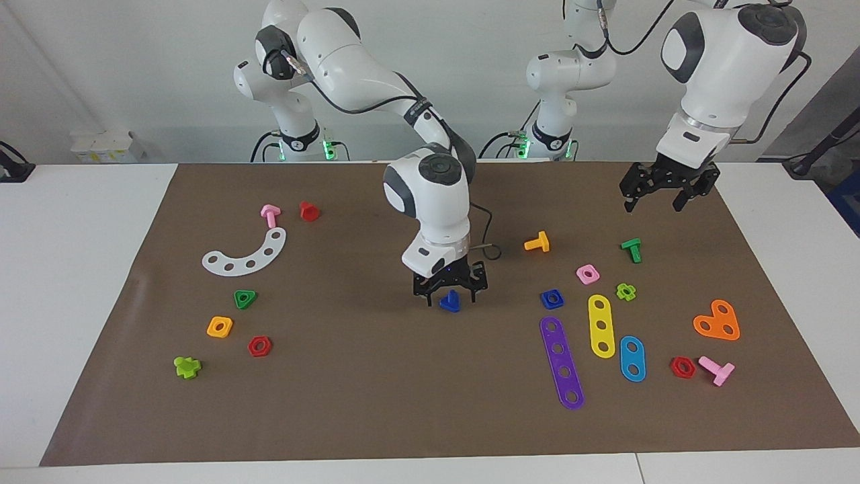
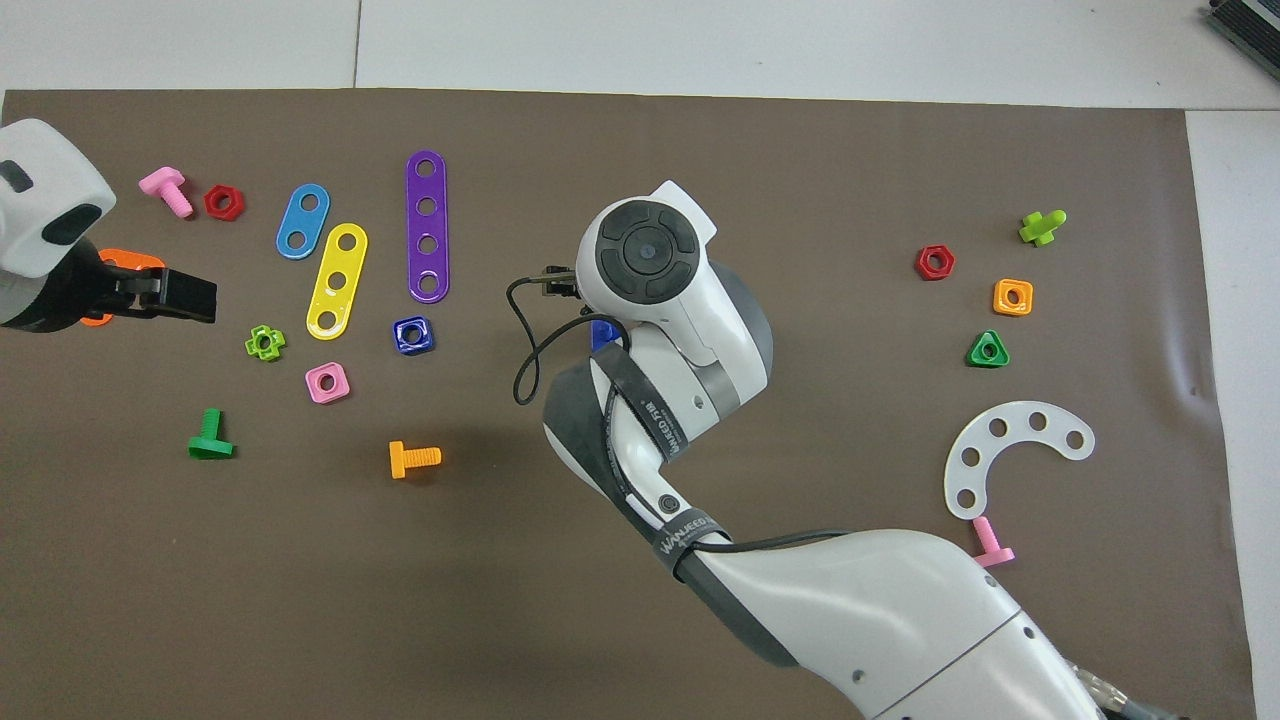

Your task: Unscrew and place screws in storage area

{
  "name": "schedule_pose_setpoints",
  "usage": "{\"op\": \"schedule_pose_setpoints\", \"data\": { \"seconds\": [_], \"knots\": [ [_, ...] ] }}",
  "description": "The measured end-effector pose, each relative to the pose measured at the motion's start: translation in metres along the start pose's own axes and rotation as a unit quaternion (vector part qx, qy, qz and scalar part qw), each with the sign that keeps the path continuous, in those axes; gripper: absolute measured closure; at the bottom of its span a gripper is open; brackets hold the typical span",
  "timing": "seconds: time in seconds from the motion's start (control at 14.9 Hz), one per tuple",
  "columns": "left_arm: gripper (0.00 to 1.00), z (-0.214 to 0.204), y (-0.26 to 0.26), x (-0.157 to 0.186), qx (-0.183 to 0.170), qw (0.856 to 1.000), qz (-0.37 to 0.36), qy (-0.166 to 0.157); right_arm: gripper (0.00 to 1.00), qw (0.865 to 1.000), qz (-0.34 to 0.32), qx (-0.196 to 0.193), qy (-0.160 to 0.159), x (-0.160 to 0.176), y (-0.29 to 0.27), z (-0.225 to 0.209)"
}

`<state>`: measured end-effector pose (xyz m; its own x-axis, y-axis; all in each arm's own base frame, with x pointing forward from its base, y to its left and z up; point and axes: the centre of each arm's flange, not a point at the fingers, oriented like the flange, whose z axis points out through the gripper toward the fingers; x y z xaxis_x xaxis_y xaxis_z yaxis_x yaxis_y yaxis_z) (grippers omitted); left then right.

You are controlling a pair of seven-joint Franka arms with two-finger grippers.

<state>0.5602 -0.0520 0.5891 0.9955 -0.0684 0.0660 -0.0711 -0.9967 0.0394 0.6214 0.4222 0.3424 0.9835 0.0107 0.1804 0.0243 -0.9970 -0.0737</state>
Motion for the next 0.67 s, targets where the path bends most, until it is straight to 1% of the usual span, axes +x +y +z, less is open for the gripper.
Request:
{"op": "schedule_pose_setpoints", "data": {
  "seconds": [0.27,0.33,0.4,0.47,0.6,0.67],
  "knots": [
    [0.00,0.001,-0.003,-0.004,-0.001,1.000,-0.003,-0.017,0.02,1.000,-0.009,-0.007,-0.018,-0.017,-0.006,0.016],
    [0.00,0.002,-0.003,-0.005,-0.001,1.000,-0.003,-0.024,0.07,1.000,-0.009,-0.008,-0.022,-0.020,-0.005,0.020],
    [0.00,0.002,-0.003,-0.006,-0.001,1.000,-0.003,-0.028,0.07,1.000,-0.010,-0.010,-0.025,-0.022,-0.004,0.023],
    [0.00,0.003,-0.003,-0.007,-0.001,1.000,-0.002,-0.031,0.15,0.999,-0.010,-0.013,-0.029,-0.024,-0.003,0.025],
    [0.01,0.004,-0.003,-0.008,-0.001,0.999,-0.002,-0.036,0.38,0.999,-0.010,-0.017,-0.035,-0.029,0.000,0.030],
    [0.01,0.005,-0.003,-0.008,0.000,0.999,-0.003,-0.038,0.44,0.999,-0.010,-0.018,-0.037,-0.030,0.002,0.031]
  ]
}}
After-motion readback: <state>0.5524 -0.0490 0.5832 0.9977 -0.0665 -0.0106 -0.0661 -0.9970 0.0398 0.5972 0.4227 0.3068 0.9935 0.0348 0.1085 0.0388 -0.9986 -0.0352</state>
